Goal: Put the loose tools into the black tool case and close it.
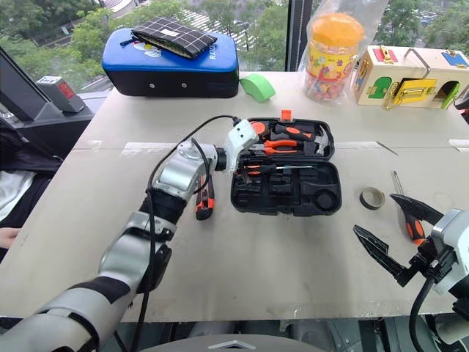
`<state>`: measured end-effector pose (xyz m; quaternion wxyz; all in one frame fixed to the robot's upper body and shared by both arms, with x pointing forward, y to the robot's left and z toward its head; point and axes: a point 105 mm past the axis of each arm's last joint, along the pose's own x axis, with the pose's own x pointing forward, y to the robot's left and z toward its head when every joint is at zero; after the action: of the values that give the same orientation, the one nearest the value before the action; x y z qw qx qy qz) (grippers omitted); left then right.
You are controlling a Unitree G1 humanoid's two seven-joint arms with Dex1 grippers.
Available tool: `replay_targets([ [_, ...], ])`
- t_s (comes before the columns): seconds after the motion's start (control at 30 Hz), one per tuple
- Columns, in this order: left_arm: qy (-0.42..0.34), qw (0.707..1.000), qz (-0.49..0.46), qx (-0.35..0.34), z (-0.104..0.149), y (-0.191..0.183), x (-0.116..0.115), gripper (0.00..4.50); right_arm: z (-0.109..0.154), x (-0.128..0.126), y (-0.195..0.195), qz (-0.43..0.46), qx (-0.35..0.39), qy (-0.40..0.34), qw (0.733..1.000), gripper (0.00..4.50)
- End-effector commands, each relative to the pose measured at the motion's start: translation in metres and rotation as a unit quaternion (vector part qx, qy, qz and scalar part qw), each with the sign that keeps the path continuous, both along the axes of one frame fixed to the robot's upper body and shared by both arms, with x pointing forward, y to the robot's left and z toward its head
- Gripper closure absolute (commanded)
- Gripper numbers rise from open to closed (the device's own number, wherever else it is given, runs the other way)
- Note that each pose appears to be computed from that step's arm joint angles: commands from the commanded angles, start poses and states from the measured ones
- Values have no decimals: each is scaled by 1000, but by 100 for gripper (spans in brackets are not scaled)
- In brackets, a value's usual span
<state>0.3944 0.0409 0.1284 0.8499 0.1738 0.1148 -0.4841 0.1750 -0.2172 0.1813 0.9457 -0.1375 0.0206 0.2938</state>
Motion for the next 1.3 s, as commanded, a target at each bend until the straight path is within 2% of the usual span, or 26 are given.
replay_targets([
  [0.03, -12, 999, 24, 46, -22, 0, -6, 446, 3, 1, 3, 1, -11, -6, 1000, 0],
  [0.13, -19, 996, 6, 86, -44, -4, -16, 446, 4, 2, 4, -2, -13, -6, 1000, 0],
  [0.33, -67, 991, -18, 118, -53, -4, -17, 446, 2, 5, 3, -15, -15, 2, 1000, 0],
  [0.4, -91, 993, -19, 71, -36, -9, -14, 446, 2, 8, -1, -37, -24, -5, 999, 0],
  [0.47, -76, 995, -30, -58, 5, -10, -17, 446, 1, 12, -7, -69, -19, -3, 997, 0],
  [0.53, -55, 989, -59, -121, 29, -4, -28, 446, -1, 14, -15, -99, -14, 5, 995, 0],
  [0.67, 20, 973, -158, -165, 52, 4, -68, 324, -16, 20, -43, -203, -81, 62, 974, 0],
  [0.77, 51, 956, -247, -153, 64, 8, -108, 183, -33, 23, -56, -243, -63, 137, 958, 0],
  [0.87, 75, 945, -289, -130, 66, 12, -134, 48, -46, 29, -77, -306, -64, 189, 931, 0],
  [0.9, 76, 943, -299, -123, 66, 11, -141, 18, -50, 29, -84, -326, -64, 204, 921, 0],
  [0.93, 76, 942, -305, -118, 66, 10, -145, 3, -53, 30, -91, -348, -61, 216, 910, 0],
  [1.17, 63, 937, -324, -116, 69, -1, -162, 3, -79, 44, -118, -419, -71, 292, 857, 0],
  [1.2, 60, 937, -325, -117, 69, -2, -163, 0, -81, 45, -120, -420, -72, 297, 855, 52],
  [1.23, 58, 937, -324, -118, 69, -3, -164, 0, -83, 46, -120, -419, -72, 301, 853, 80],
  [1.3, 52, 939, -321, -117, 70, -2, -164, 0, -84, 48, -121, -421, -67, 302, 853, 186],
])
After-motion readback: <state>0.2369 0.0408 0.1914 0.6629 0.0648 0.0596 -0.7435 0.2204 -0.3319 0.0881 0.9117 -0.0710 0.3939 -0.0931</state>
